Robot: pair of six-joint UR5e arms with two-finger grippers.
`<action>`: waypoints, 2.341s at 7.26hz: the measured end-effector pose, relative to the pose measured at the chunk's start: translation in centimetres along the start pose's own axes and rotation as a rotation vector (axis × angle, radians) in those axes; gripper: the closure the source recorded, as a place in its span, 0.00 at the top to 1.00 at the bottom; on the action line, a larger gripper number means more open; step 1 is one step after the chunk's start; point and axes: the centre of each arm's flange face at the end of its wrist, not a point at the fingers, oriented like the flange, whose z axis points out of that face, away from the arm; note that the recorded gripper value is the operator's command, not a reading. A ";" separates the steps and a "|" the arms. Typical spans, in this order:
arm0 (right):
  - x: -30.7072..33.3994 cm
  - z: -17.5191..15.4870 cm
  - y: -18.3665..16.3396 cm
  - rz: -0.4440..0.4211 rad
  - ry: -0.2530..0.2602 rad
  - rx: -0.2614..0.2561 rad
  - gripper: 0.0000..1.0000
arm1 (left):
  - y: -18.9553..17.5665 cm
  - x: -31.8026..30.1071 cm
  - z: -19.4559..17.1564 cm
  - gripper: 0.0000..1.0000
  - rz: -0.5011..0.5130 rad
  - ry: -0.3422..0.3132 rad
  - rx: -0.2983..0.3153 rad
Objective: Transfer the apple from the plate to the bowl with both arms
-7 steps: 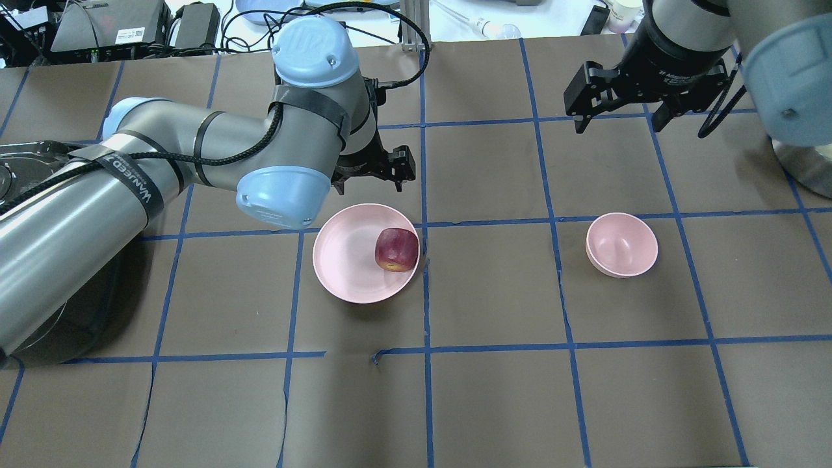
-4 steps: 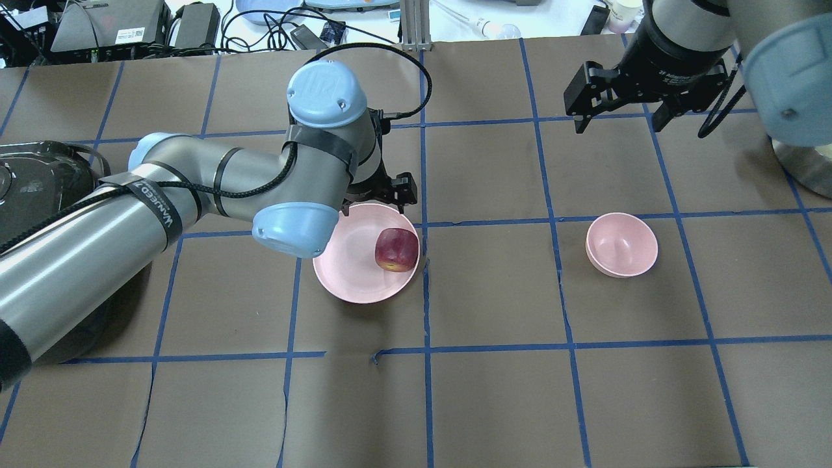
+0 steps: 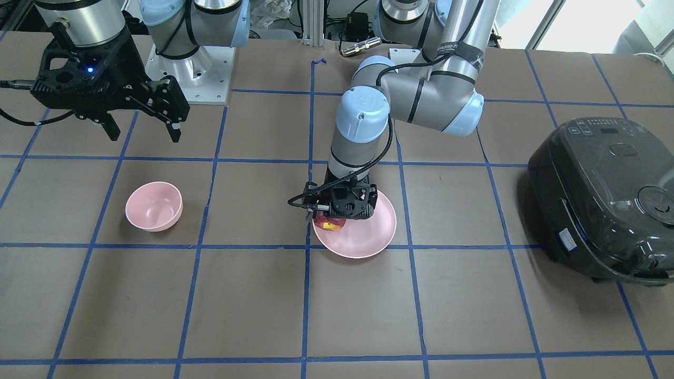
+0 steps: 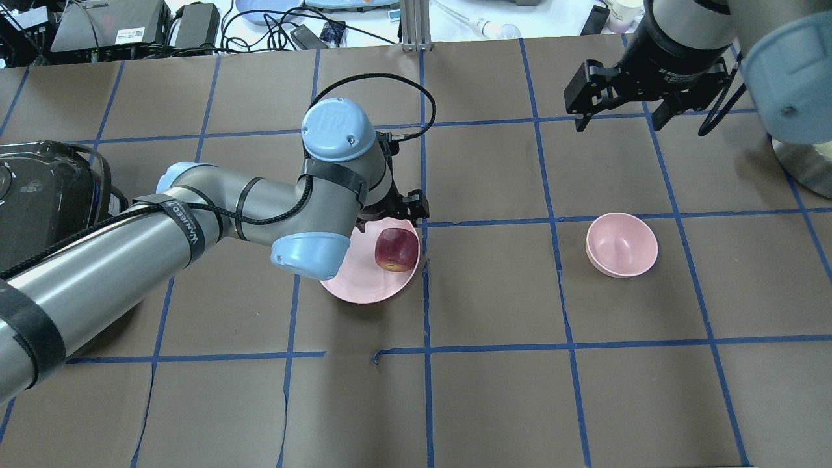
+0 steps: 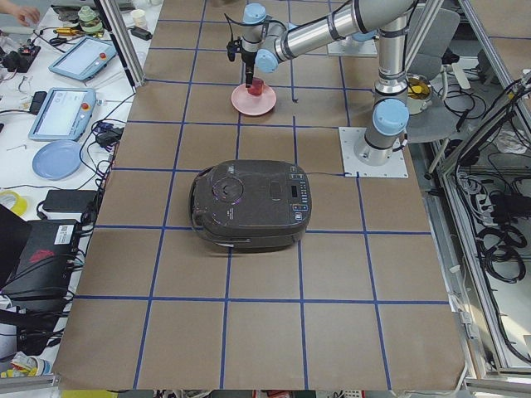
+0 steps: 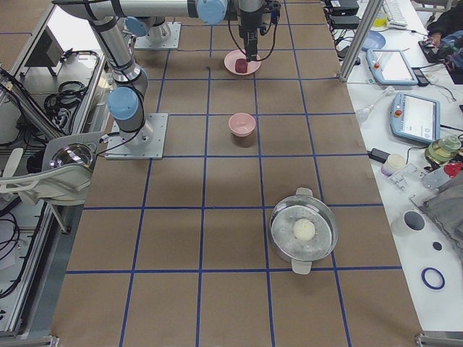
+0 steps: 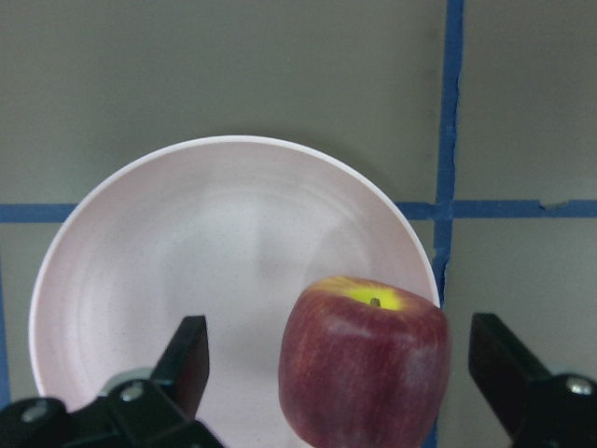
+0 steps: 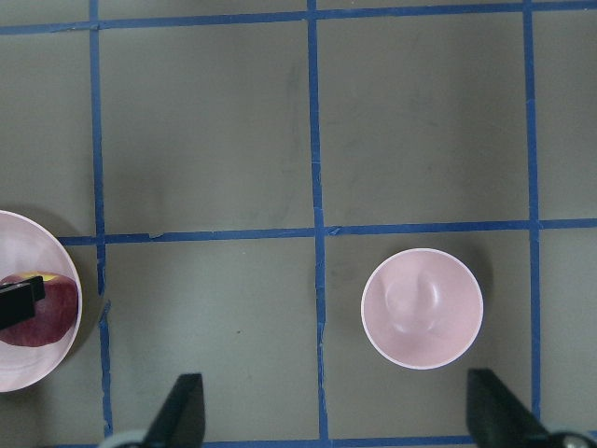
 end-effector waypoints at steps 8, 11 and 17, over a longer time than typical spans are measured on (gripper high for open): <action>0.0 0.7 -0.1 0.000 0.002 -0.004 1.00 | 1.2 0.5 3.6 1.00 0.016 -0.019 -0.064; 0.1 0.8 -0.2 0.000 0.008 0.000 1.00 | 1.2 0.4 4.2 0.72 0.019 -0.025 -0.072; 1.0 19.5 3.6 -0.009 0.015 -0.043 1.00 | 0.9 0.6 2.4 0.00 0.036 -0.010 -0.036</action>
